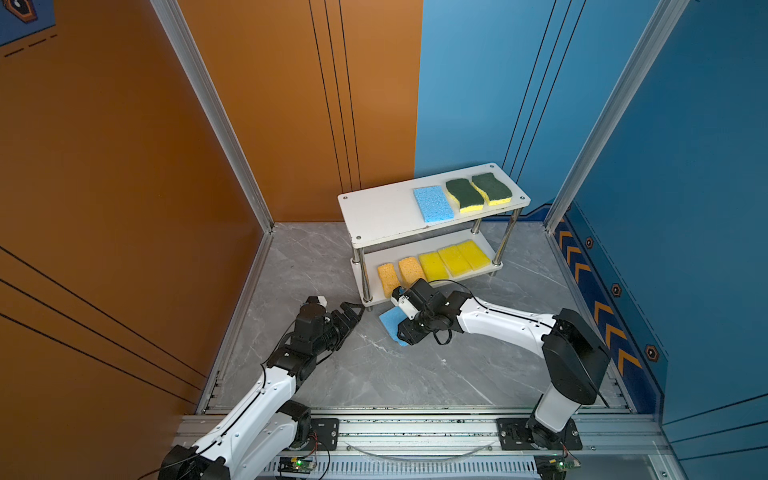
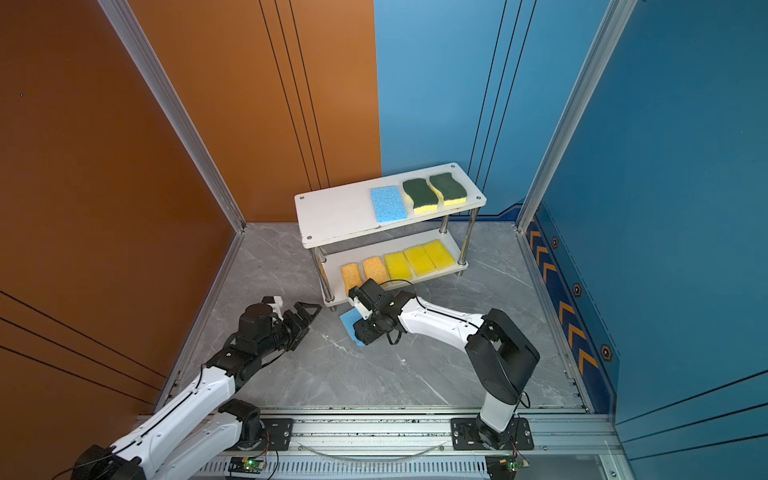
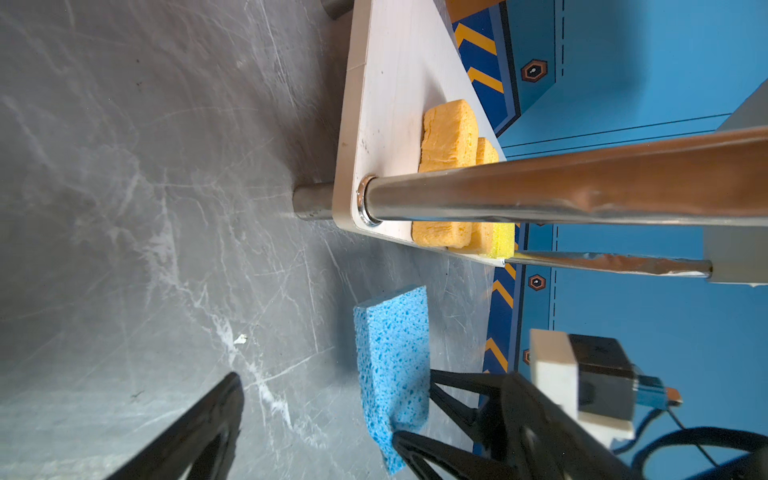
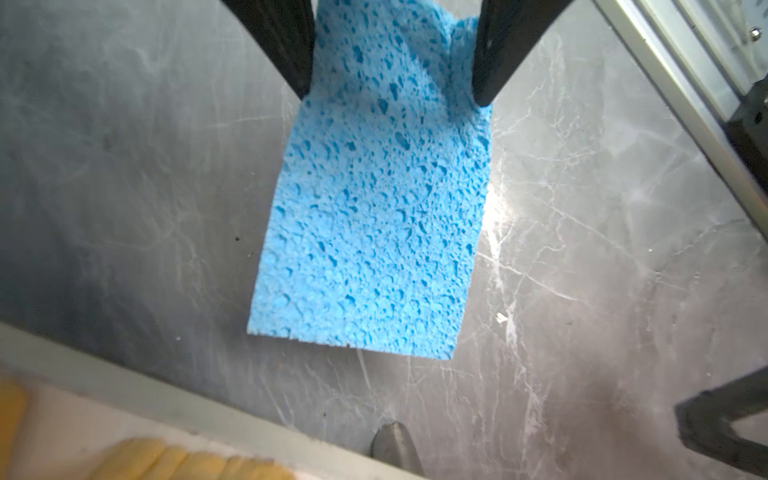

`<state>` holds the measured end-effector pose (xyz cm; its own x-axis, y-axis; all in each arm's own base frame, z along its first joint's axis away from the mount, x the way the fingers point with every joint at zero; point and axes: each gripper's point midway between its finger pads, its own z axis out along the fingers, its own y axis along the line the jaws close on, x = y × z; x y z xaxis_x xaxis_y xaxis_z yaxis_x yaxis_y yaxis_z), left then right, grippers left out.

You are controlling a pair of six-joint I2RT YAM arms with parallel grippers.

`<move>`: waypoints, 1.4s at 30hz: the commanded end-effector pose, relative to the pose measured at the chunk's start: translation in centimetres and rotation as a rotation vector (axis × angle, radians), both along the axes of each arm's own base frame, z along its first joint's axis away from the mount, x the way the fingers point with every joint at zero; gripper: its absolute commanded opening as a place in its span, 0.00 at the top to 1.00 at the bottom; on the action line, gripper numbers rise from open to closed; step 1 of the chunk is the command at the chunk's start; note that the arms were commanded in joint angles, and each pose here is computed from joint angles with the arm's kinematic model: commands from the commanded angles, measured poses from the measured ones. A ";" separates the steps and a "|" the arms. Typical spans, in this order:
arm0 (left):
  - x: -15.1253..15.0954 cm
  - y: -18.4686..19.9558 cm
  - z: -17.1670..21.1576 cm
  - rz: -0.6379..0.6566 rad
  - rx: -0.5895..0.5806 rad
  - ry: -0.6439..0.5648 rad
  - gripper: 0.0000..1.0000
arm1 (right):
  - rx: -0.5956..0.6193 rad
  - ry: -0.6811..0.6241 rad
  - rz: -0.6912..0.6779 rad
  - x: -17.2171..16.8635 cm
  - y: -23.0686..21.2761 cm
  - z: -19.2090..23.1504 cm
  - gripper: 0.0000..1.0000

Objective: Place and organize the cleaning sponges onto the shelf

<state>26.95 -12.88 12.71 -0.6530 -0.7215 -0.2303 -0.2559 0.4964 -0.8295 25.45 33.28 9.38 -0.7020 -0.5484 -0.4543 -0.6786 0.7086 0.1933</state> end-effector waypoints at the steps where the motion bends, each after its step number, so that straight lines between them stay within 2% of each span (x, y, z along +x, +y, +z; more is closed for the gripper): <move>1: -0.4 0.1 -0.6 -0.034 0.035 -0.017 0.02 | 0.029 -0.006 0.017 -0.5 0.4 3.2 0.45; 9: -1.3 0.8 -1.6 -0.038 -0.002 -0.036 0.02 | -0.013 -0.050 0.025 -0.8 0.5 6.1 0.44; 10: -1.4 0.9 -1.6 -0.036 -0.008 -0.041 0.02 | -0.028 -0.058 0.018 -0.7 0.4 6.1 0.43; 12: -1.8 1.3 -1.7 -0.026 -0.018 -0.047 0.02 | -0.069 -0.077 0.003 -0.6 0.0 5.8 0.33; 16: -2.4 1.5 -2.0 -0.021 -0.025 -0.054 0.03 | -0.091 -0.083 -0.014 -0.8 0.0 5.4 0.26; 21: -2.8 1.8 -2.3 -0.012 -0.022 -0.039 0.02 | -0.117 -0.076 -0.047 -0.5 -0.1 4.3 0.20; 32: -2.9 1.7 -2.9 -0.016 -0.019 -0.023 0.02 | -0.103 -0.008 -0.141 -0.2 1.8 0.6 0.15; 42: -2.7 1.6 -3.4 -0.023 -0.012 -0.014 0.03 | -0.167 0.027 -0.174 -0.1 2.6 -3.2 0.08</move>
